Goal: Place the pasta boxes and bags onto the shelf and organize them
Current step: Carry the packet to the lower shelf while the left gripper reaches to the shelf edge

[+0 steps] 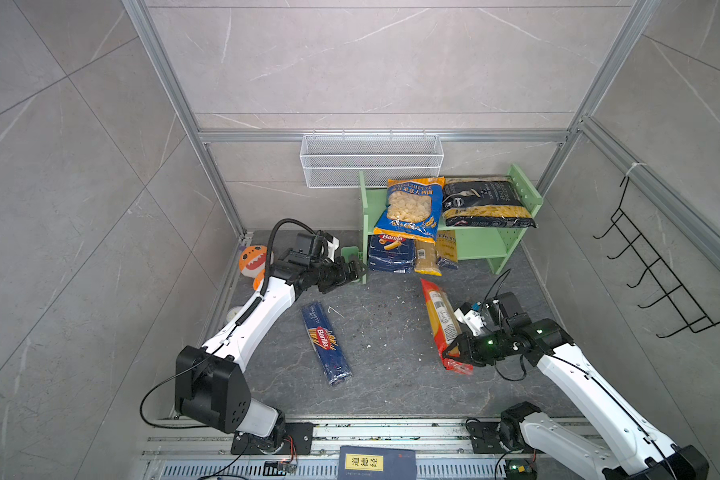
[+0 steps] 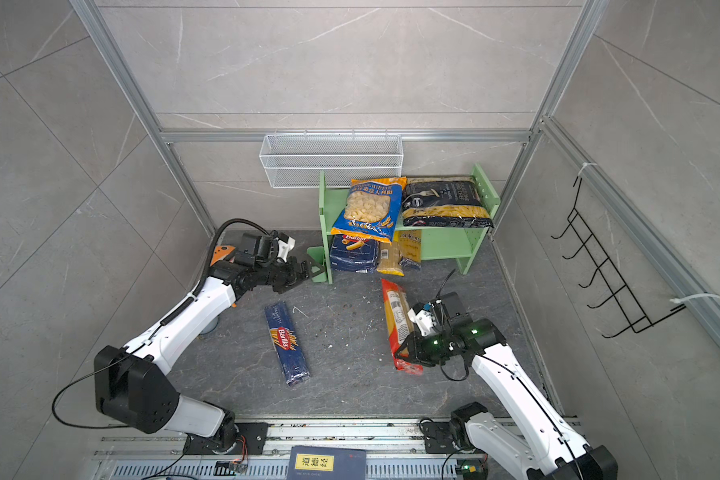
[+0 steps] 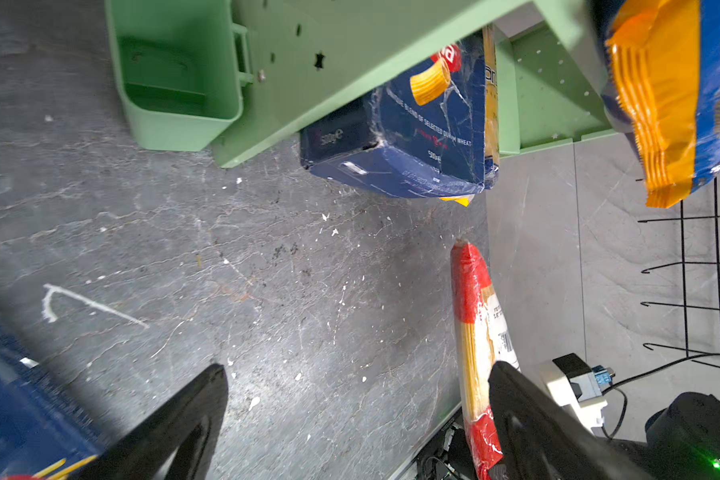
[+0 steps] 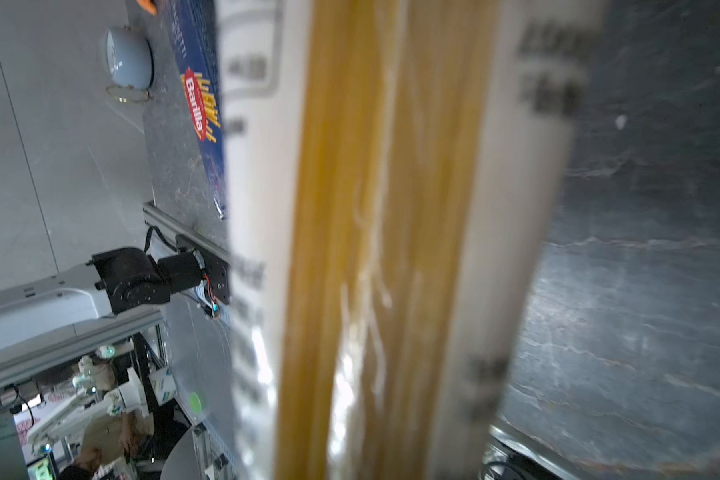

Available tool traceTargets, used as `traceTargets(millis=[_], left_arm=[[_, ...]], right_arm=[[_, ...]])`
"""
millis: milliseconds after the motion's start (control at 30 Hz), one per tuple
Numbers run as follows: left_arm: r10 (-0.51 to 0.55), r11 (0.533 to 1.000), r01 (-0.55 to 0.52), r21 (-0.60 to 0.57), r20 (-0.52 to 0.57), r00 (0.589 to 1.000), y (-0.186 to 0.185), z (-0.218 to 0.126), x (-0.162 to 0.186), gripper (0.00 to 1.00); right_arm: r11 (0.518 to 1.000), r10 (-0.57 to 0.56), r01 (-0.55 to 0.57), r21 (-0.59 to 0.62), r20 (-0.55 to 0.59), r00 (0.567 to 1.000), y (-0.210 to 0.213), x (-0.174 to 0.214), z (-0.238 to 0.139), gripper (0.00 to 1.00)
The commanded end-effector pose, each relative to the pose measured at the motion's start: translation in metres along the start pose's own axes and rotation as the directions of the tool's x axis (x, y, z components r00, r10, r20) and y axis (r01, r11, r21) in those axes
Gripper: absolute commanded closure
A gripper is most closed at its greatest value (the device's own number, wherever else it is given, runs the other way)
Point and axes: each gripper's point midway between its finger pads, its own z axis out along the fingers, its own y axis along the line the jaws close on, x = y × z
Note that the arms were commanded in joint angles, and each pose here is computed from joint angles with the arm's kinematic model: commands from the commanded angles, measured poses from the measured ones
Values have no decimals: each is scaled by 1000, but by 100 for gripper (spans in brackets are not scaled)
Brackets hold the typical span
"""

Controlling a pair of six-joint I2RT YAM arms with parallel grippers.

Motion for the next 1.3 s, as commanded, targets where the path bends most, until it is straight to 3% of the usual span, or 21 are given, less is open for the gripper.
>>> traceTargets(millis=[0, 633, 867, 1267], left_arm=[[53, 993, -56, 102, 39, 998, -34, 6, -18, 0], [85, 978, -95, 186, 60, 995, -62, 28, -50, 0], [118, 976, -126, 178, 60, 991, -67, 29, -60, 0], [130, 978, -139, 155, 69, 989, -67, 20, -75, 0]], right_arm=[[988, -144, 152, -38, 161, 976, 25, -36, -29, 90], [993, -114, 110, 33, 360, 926, -9, -154, -63, 90], [995, -67, 91, -36, 429, 901, -22, -202, -62, 89], [982, -42, 126, -140, 492, 870, -33, -247, -68, 88]])
